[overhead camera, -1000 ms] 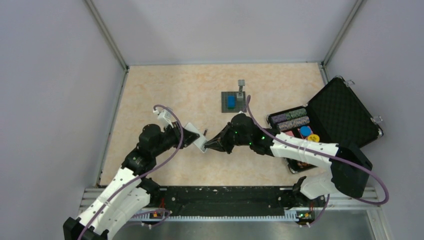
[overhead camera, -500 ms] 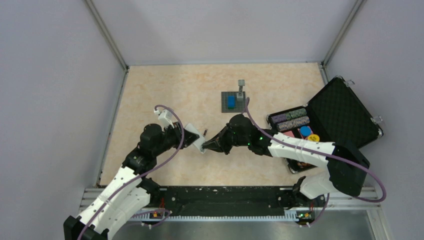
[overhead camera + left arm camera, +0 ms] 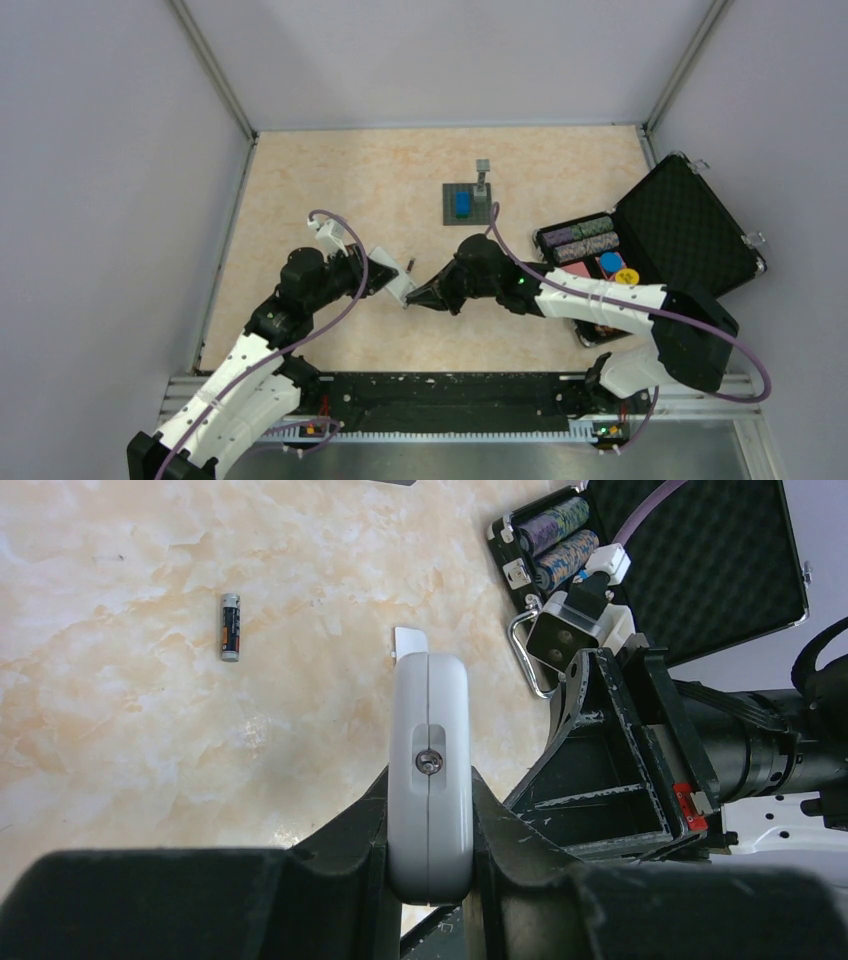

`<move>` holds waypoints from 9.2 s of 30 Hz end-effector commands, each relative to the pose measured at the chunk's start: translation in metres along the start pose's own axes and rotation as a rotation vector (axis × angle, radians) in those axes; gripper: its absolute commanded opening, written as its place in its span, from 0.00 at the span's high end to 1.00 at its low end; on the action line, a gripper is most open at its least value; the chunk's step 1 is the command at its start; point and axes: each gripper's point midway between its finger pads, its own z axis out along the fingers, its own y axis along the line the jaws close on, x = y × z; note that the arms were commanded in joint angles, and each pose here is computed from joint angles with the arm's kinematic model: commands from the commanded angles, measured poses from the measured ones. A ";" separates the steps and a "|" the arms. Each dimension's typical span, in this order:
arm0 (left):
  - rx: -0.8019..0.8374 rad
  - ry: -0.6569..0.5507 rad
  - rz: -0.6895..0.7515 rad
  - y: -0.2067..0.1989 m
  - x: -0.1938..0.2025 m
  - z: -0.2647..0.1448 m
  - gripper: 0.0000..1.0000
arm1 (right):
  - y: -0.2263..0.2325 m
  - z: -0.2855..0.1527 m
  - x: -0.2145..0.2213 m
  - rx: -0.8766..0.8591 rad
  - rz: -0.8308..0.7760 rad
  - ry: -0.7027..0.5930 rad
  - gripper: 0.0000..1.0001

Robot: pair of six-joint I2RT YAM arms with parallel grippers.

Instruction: Load the batteries into the remote control

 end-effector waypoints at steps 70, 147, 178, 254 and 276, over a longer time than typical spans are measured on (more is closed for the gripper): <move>-0.125 0.121 -0.114 -0.002 -0.002 0.004 1.00 | -0.009 0.004 0.004 0.037 0.007 0.006 0.57; -0.038 -0.007 -0.023 0.020 0.003 0.028 1.00 | -0.003 0.011 -0.005 0.158 -0.193 0.077 1.00; 0.026 0.025 0.005 0.010 0.008 0.027 1.00 | -0.028 0.026 -0.009 0.185 -0.058 0.081 1.00; 0.141 0.368 -0.053 -0.052 0.022 -0.008 1.00 | 0.012 -0.059 0.003 -0.035 -1.210 0.005 0.01; 0.181 0.410 -0.142 -0.069 0.017 -0.004 1.00 | -0.006 -0.053 0.022 -0.098 -1.222 0.090 0.04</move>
